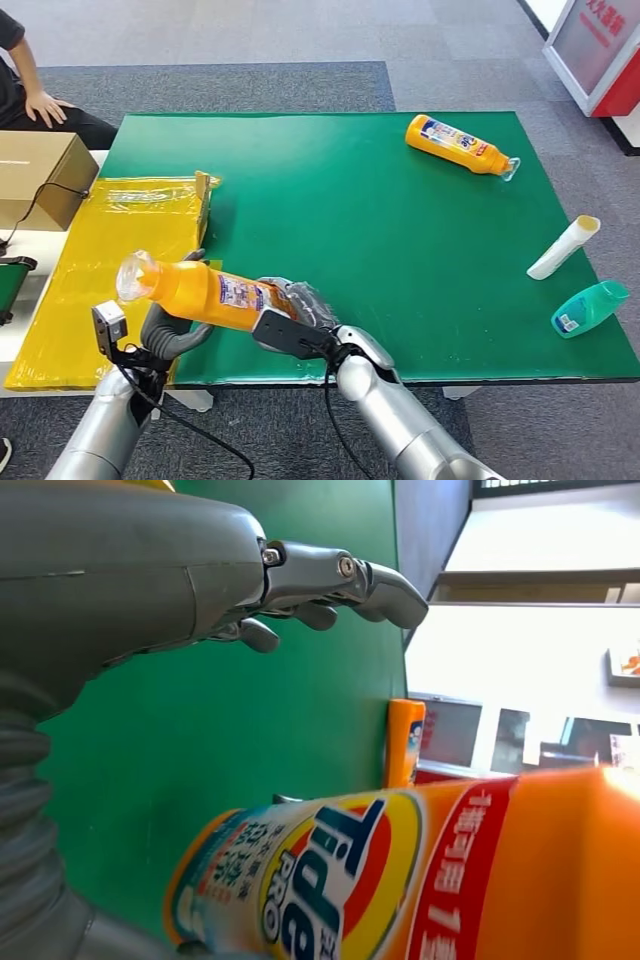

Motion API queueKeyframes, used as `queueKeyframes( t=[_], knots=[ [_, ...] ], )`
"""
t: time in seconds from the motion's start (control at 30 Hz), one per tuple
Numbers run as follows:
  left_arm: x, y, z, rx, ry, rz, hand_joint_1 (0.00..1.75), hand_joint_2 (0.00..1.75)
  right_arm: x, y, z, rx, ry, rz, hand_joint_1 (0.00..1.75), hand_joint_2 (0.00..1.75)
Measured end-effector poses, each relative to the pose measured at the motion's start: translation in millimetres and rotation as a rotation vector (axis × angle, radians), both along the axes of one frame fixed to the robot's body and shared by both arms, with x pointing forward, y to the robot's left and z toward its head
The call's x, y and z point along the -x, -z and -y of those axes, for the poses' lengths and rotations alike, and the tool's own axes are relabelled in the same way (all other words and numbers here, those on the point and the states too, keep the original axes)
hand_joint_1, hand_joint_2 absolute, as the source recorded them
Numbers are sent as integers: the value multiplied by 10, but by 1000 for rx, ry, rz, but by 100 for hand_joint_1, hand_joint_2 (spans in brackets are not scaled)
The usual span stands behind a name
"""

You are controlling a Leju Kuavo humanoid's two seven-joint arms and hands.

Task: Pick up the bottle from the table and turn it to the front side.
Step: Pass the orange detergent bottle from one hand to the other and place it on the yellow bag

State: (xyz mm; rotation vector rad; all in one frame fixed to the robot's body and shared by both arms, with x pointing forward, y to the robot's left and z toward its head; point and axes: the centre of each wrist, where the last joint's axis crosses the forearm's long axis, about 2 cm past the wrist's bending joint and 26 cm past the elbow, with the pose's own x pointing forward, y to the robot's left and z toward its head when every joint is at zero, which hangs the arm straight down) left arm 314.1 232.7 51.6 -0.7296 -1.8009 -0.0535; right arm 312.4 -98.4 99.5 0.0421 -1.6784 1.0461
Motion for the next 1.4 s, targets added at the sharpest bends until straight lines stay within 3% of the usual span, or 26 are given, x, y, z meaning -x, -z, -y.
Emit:
queueKeyframes(
  t=[0.63,0.93,0.97,1.0,1.03,1.07,1.1,1.17,1.2,1.33,1.4],
  knots=[
    [-9,-113,44,-103,266,90,0,175,123,200,-298,34,-85,-94,175,175],
    [4,-215,27,-131,304,149,0,175,74,189,-363,47,-85,-121,175,175],
    [7,-219,22,-134,303,152,26,175,71,188,-368,48,-86,-121,175,175],
    [10,-223,17,-136,301,155,69,175,69,187,-373,49,-87,-122,175,175],
    [12,-226,12,-138,298,157,113,175,68,186,-376,50,-87,-122,165,175],
    [14,-227,7,-143,292,158,157,175,67,187,-379,51,-87,-122,129,175],
    [16,-227,3,-151,281,160,175,175,67,189,-380,53,-85,-121,85,175],
    [16,-223,-3,-183,243,163,175,175,69,195,-379,59,-77,-119,7,175],
    [14,-220,-3,-208,216,165,175,175,70,200,-377,63,-69,-118,0,175],
    [-13,-228,32,-344,81,187,175,175,81,233,-352,84,-40,-119,0,175],
    [-43,-270,66,-502,-17,212,175,175,100,264,-319,95,-20,-124,0,175]
  ],
)
